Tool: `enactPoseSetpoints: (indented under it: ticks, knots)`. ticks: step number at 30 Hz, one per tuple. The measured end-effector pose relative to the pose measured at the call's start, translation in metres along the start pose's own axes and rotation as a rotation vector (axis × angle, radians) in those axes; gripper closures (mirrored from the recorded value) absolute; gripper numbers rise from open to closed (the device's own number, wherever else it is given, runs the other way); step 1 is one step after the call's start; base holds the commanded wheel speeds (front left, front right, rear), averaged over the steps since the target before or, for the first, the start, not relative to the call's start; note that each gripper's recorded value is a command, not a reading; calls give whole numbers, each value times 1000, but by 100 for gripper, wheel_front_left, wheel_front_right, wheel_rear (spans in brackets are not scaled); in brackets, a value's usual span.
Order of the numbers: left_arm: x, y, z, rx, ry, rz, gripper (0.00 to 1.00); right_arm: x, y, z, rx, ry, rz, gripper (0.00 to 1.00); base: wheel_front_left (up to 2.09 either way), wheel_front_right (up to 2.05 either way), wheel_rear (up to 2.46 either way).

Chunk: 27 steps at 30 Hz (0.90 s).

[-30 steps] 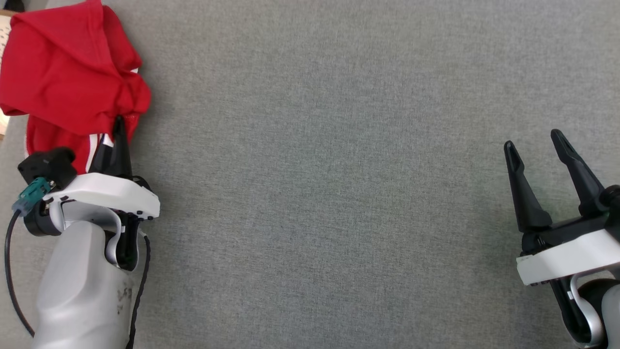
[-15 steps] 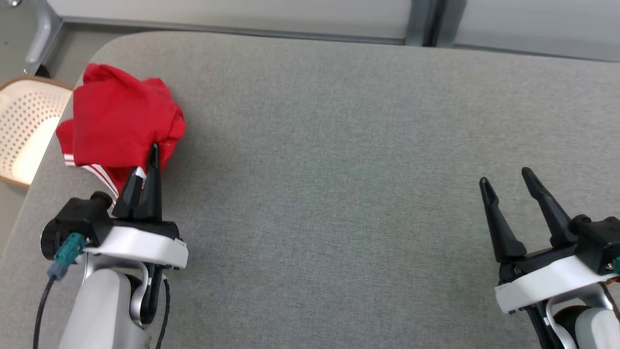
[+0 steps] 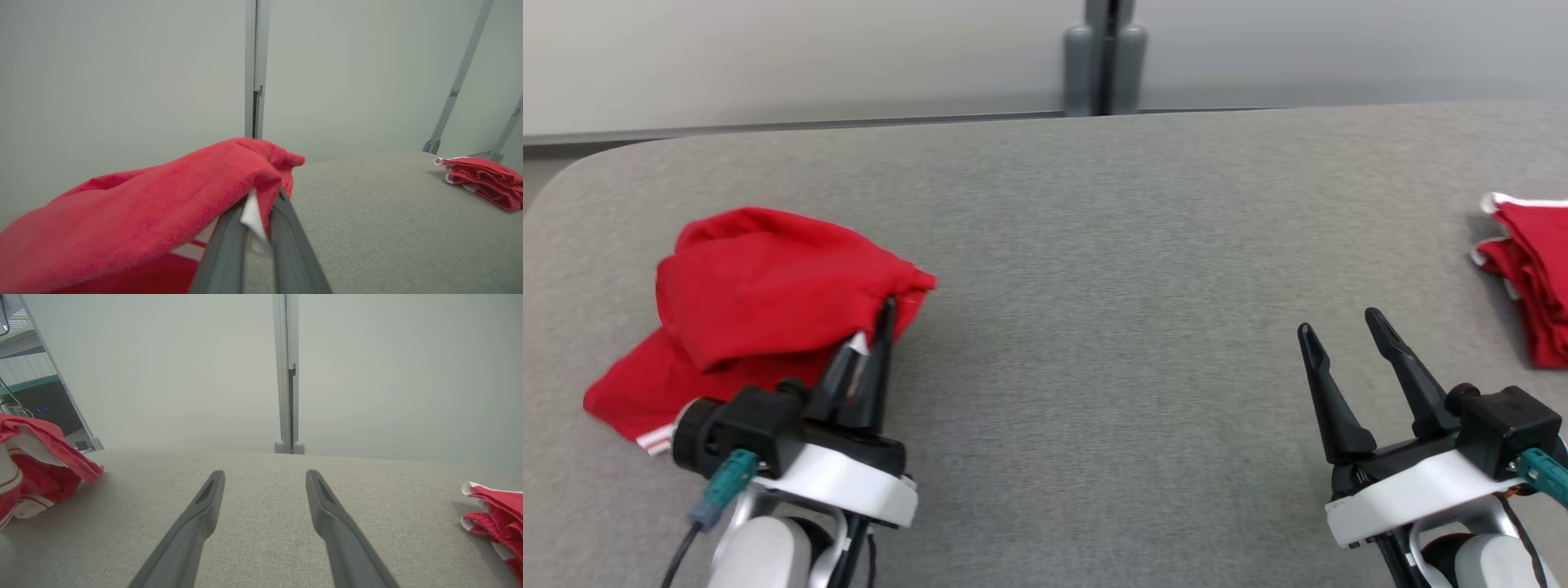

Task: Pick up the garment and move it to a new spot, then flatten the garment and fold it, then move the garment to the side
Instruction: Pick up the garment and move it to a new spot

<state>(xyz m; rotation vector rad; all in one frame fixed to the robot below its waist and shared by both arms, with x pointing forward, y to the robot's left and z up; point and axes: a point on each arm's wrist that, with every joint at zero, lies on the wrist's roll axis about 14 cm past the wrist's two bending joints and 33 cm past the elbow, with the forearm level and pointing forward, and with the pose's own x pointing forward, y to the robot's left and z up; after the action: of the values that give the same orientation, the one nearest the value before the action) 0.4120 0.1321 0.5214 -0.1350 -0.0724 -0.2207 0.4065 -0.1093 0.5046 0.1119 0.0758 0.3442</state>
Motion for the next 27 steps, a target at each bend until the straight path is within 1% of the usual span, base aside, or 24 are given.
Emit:
enactPoseSetpoints:
  ticks: [8,15,20,23,24,25,27]
  knots:
    - [31,-103,-16,-46,53,-306,100,-29,-33,4,14,-22,-132,0,0,0,0]
    - [50,-200,-34,-89,94,-596,100,-60,-69,-3,39,-18,-285,0,0,0,0]
    - [48,-247,-64,-114,173,-747,100,-76,-87,-19,62,12,-373,0,0,0,0]
    - [40,-258,-94,-108,267,-805,100,-78,-94,-27,76,30,-402,0,0,0,0]
    - [37,-258,-104,-100,292,-814,64,-79,-95,-29,76,35,-410,0,0,0,0]
    - [35,-260,-110,-99,310,-824,0,-80,-97,-32,77,41,-417,0,0,0,0]
    - [31,-262,-112,-99,314,-841,0,-80,-97,-33,79,44,-418,0,0,0,0]
